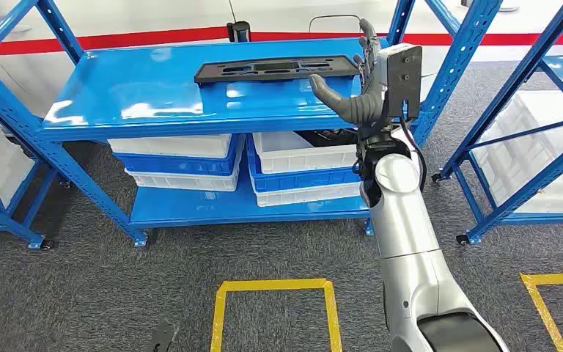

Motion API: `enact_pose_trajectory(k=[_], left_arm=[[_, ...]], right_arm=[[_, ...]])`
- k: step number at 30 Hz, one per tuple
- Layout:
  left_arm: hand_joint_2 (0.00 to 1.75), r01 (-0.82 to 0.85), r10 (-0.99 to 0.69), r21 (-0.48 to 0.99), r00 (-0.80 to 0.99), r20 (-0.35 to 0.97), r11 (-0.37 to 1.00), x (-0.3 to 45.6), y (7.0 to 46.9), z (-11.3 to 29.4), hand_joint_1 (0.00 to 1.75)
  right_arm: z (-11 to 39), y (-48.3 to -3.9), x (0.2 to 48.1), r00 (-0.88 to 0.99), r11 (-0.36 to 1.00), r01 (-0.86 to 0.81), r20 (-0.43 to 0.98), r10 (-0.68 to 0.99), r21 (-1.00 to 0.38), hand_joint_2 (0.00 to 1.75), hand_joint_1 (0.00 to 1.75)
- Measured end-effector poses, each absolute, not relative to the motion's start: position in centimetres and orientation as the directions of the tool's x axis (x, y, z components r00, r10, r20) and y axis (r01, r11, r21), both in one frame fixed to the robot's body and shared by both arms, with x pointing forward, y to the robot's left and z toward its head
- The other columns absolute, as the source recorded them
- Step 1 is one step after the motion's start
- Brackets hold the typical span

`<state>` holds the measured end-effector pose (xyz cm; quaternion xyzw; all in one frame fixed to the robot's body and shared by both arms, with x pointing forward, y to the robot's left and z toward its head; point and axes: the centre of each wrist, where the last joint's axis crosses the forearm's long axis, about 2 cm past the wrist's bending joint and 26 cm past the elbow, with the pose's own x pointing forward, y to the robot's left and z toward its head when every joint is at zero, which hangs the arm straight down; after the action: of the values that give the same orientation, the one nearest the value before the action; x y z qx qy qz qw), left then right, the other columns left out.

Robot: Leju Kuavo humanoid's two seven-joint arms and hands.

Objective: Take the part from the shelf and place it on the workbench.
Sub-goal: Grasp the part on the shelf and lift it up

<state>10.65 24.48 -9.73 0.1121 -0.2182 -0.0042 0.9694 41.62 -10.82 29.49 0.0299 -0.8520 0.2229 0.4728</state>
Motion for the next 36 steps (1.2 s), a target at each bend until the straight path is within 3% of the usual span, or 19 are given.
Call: enact_pose_trajectory(k=[36], left_arm=[[0.0, -0.123, 0.025, 0.205, 0.905, 0.425, 0.971, 10.3, 25.2, -9.9, 0.0]], right_arm=[[28.6, -12.2, 42.0, -0.553, 0.909, -0.246, 0.819, 0.152, -0.335, 1.75, 0.0]])
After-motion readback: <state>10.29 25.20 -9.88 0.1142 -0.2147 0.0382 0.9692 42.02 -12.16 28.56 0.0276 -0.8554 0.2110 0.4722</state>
